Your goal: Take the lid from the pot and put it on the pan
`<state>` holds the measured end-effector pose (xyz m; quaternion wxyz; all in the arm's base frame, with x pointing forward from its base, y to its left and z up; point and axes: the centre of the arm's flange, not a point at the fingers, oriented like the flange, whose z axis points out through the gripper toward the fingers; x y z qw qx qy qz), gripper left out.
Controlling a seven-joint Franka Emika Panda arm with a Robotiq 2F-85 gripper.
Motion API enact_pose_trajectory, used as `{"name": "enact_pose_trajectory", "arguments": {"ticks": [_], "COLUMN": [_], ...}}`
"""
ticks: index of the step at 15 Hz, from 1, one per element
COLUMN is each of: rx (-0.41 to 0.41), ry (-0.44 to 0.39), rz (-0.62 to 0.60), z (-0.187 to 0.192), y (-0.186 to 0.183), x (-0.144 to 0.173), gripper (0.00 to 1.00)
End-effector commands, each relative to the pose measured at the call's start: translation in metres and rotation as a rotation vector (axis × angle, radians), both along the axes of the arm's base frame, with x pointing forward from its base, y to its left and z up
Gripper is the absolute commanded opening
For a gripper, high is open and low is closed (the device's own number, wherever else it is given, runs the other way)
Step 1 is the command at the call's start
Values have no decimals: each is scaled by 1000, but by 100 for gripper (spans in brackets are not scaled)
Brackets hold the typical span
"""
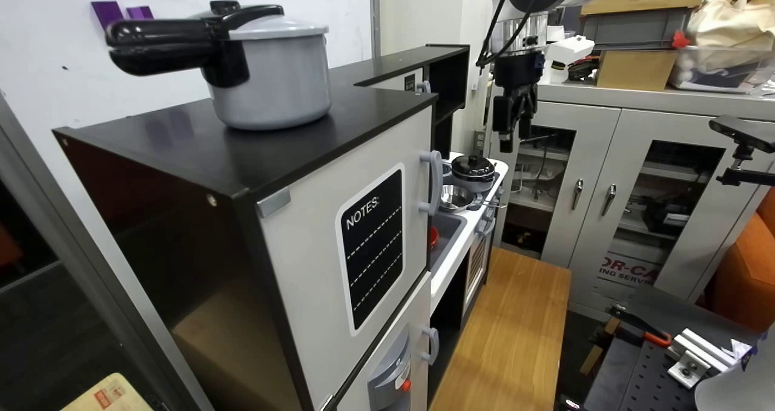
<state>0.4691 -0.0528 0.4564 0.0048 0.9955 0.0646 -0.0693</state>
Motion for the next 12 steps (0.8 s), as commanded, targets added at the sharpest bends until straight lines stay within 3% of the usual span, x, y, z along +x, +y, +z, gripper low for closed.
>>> {"name": "enact_pose_trajectory", "arguments": {"ticks": [1,12], "rx": [0,-12], "ry": [-1,-52], "rz": [9,-109], "z": [-7,-23], "y": [-8,-77], "x": [5,45], "gripper": [100,100]}}
